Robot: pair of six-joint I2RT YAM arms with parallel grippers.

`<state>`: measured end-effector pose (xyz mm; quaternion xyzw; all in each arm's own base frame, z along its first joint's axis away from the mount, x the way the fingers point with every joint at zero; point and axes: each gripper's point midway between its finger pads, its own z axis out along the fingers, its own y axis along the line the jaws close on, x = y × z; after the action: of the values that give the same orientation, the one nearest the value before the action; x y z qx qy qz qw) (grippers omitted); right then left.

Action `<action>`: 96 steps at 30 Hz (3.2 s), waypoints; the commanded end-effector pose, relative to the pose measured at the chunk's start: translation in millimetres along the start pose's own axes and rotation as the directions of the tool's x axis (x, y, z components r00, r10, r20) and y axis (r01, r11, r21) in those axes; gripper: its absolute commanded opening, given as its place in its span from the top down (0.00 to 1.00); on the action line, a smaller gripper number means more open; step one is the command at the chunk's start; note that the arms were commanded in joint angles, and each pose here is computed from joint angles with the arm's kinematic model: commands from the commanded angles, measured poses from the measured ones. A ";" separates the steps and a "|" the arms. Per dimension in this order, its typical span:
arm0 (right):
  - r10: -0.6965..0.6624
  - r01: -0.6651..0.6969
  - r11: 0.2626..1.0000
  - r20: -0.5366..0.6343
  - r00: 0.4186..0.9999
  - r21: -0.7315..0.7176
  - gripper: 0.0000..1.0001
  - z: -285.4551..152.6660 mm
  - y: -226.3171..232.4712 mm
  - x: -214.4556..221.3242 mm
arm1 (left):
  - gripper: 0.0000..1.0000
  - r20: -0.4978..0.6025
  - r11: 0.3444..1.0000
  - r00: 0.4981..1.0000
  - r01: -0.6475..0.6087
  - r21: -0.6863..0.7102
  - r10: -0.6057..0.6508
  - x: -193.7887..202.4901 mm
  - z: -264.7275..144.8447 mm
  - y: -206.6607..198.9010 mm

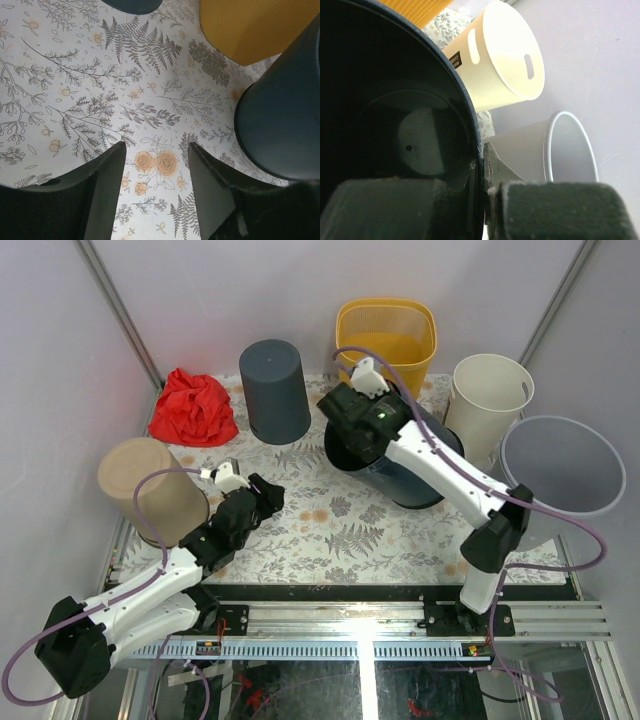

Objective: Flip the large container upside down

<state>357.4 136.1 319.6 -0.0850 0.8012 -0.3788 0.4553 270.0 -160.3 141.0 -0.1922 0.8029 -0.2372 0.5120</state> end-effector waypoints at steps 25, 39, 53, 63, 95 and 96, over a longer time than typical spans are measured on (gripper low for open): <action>-0.266 0.267 0.964 0.077 0.961 -0.003 0.97 -54.6 139.5 3.7 | 0.47 0.070 0.999 0.997 0.024 -0.036 -0.022 -10.7 -1.3 12.2; -0.155 0.163 0.949 0.050 0.987 -0.271 0.92 -59.2 210.2 13.3 | 0.47 0.054 0.999 0.998 0.026 -0.048 -0.023 -5.2 2.9 15.2; -0.080 0.077 0.902 0.010 0.997 -0.426 0.75 -67.8 257.1 18.9 | 0.47 0.051 0.998 0.998 0.024 -0.060 -0.021 -4.4 5.6 18.1; 0.037 -0.026 0.857 0.010 0.999 -0.515 0.44 -84.4 252.2 -5.2 | 0.47 0.037 0.998 0.999 0.026 -0.053 -0.024 -3.3 6.2 16.1; 0.366 -0.315 0.746 -0.034 0.930 -0.587 0.35 -64.2 132.9 1.6 | 0.47 -0.221 0.724 0.973 0.200 0.660 -0.068 31.1 -66.6 -160.2; 0.371 -0.319 0.741 -0.036 0.928 -0.591 0.35 -64.1 131.4 1.6 | 0.47 -0.220 0.717 0.974 0.197 0.669 -0.063 33.0 -69.8 -163.4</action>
<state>330.7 272.3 237.5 -0.1106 0.8617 -0.0424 0.4933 217.4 -286.2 204.4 -0.0517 0.7314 -0.5249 0.4323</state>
